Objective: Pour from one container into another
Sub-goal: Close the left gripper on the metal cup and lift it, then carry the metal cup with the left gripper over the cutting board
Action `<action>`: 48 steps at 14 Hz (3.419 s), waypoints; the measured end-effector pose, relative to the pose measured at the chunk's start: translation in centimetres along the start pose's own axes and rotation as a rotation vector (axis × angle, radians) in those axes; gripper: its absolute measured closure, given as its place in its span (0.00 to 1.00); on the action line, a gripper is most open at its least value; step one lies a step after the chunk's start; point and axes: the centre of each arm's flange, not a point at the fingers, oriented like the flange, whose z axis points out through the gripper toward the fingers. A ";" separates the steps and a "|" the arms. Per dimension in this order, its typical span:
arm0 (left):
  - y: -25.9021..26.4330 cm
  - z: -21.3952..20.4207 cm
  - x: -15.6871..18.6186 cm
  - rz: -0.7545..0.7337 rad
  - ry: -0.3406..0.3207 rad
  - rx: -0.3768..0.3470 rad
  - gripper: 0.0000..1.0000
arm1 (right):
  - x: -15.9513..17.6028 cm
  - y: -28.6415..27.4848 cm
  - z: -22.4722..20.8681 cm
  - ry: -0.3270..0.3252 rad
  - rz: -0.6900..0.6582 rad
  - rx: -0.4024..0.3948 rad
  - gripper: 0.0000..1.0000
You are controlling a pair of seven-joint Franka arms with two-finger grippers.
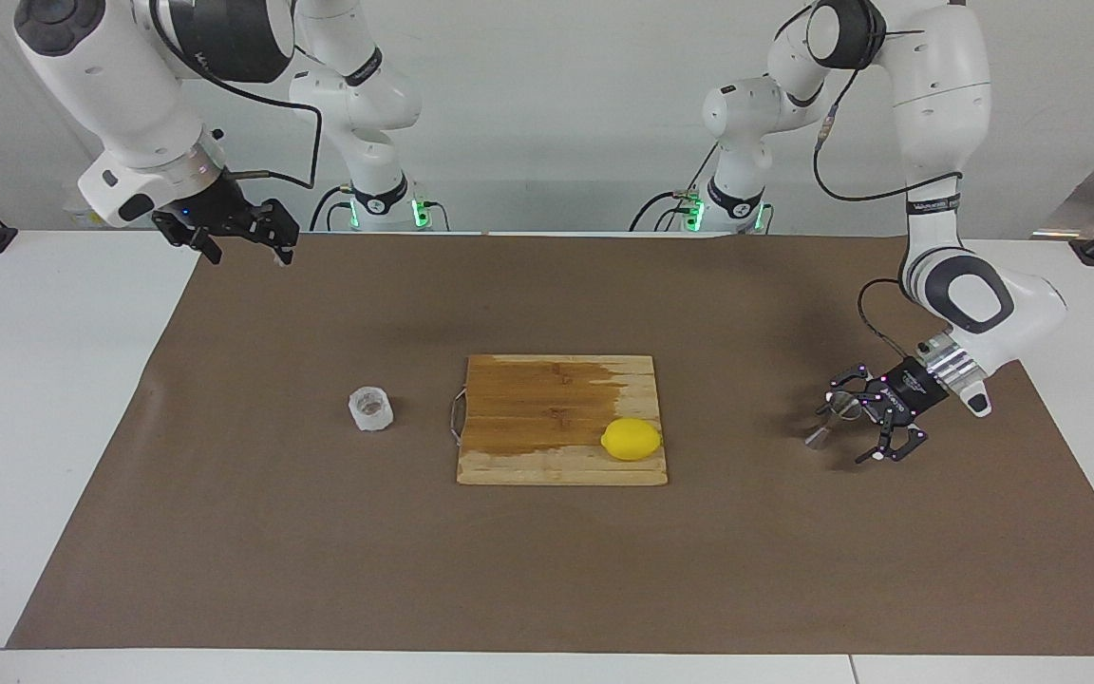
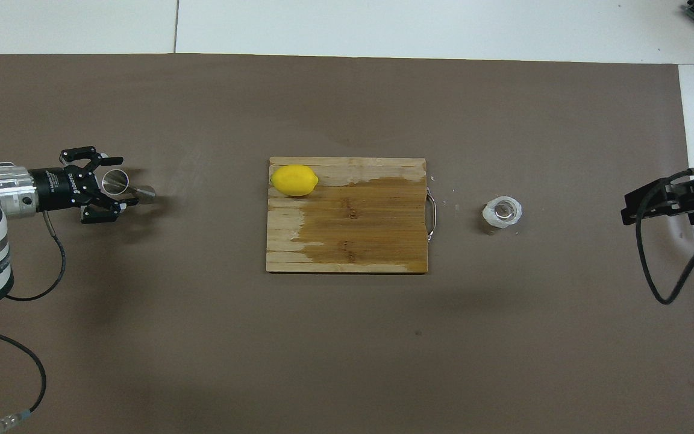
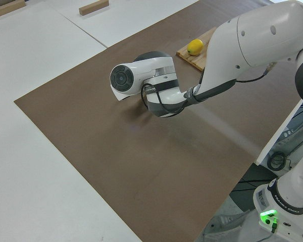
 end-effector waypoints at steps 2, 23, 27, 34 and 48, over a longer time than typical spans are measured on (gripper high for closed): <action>0.1 0.1 -0.2 -0.008 -0.005 -0.021 0.00 | 0.0 0.0 0.0 0.000 0.000 0.000 0.00; -3.4 2.2 -15.6 -0.032 -0.107 -0.095 0.77 | 0.0 0.0 0.0 0.000 0.000 0.000 0.00; -6.4 5.4 -20.8 -0.060 -0.235 -0.062 0.77 | 0.0 0.0 0.0 0.000 0.000 0.000 0.00; -16.6 14.5 -29.2 -0.115 -0.248 -0.163 0.77 | 0.0 0.0 0.0 0.000 0.000 0.000 0.00; -24.9 23.9 -26.3 -0.206 -0.183 -0.146 0.77 | 0.0 0.0 0.0 0.000 0.000 0.000 0.00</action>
